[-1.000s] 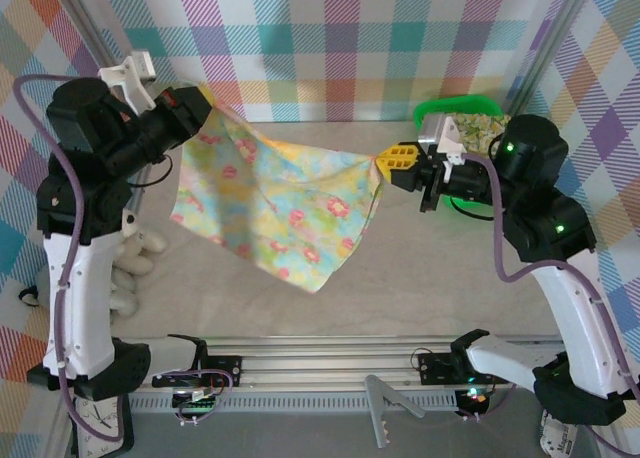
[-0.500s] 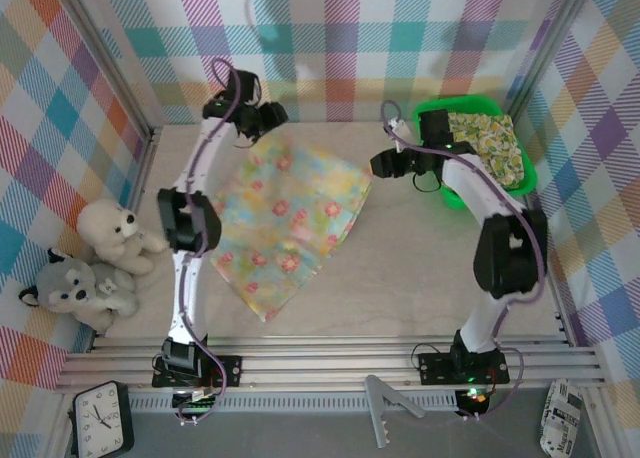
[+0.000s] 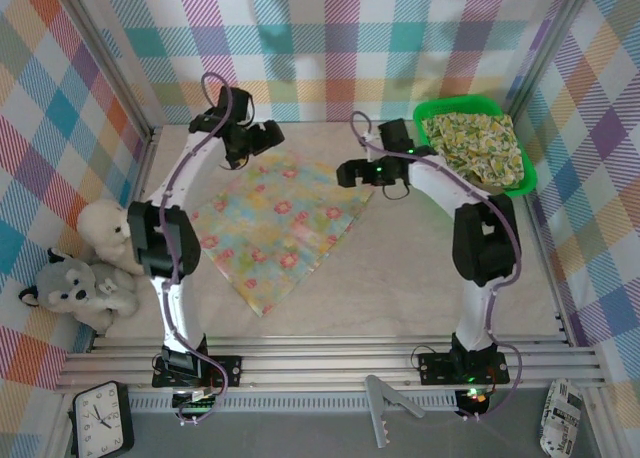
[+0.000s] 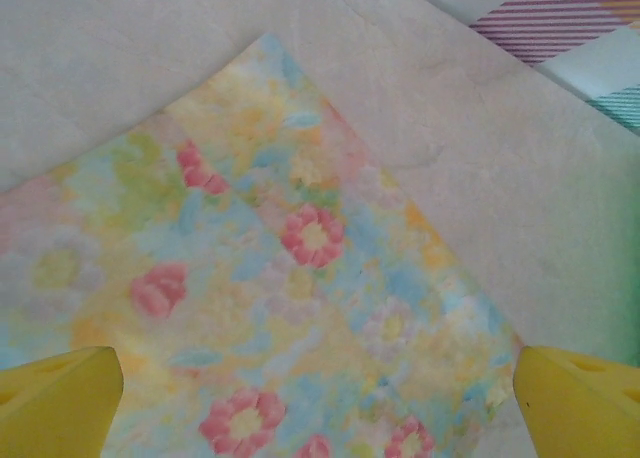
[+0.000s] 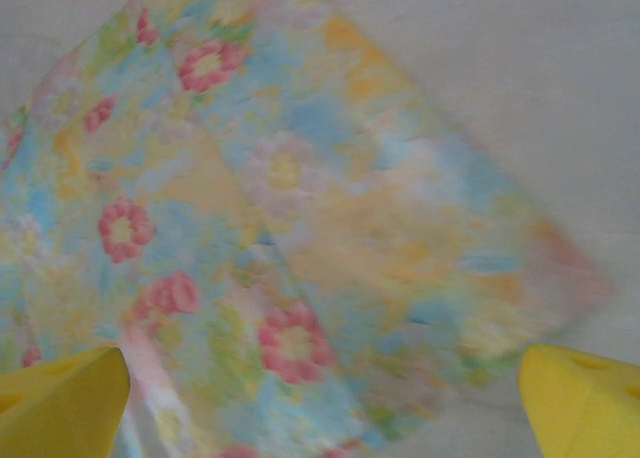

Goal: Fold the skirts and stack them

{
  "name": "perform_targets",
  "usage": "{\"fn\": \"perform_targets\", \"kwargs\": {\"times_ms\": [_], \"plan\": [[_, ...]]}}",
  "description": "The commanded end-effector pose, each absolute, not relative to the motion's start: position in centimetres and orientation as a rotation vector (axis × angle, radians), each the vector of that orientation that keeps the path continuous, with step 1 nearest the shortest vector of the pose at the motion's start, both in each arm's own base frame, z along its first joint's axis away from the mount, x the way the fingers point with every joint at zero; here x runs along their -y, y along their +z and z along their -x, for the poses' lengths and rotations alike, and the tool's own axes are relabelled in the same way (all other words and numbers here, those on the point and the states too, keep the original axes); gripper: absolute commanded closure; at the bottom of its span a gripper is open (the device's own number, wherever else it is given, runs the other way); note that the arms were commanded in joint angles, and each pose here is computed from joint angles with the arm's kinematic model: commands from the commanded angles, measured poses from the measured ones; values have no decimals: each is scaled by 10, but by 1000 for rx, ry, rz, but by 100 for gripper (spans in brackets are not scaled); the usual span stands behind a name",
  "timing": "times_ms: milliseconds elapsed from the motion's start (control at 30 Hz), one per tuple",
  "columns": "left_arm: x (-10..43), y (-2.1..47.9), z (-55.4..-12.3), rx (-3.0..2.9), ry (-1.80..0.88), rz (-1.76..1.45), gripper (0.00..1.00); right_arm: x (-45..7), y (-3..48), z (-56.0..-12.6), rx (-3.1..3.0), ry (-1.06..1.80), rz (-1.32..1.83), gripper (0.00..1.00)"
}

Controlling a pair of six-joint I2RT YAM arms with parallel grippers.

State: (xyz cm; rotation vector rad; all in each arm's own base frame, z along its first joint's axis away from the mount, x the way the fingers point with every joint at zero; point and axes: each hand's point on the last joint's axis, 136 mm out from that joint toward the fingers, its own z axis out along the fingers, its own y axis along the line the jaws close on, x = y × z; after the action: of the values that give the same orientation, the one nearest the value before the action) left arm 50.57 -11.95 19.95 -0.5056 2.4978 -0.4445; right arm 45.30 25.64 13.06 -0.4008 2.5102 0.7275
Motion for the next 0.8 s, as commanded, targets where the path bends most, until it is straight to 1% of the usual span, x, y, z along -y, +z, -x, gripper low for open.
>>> {"fn": "perform_targets", "kwargs": {"times_ms": [0,133,300,433,567,700,767], "plan": [[84,160,-485,-2524,-364,629,0,-304,120,-439,-2569,930,306,1],[52,124,-454,-2571,-389,770,0,-336,97,-421,-2649,1019,138,1],[44,84,-419,-2667,-412,821,0,-350,71,-404,-2685,1120,-41,1],[51,58,-395,-2720,-460,879,0,-334,44,-402,-2757,1020,-128,1],[62,41,-374,-2755,-500,936,0,-315,29,-407,-2799,971,-192,1],[76,38,-354,-2793,-498,939,0,-294,25,-429,-2782,947,-244,1],[89,39,-347,-2790,-544,938,0,-286,23,-444,-2775,935,-242,1]]}}
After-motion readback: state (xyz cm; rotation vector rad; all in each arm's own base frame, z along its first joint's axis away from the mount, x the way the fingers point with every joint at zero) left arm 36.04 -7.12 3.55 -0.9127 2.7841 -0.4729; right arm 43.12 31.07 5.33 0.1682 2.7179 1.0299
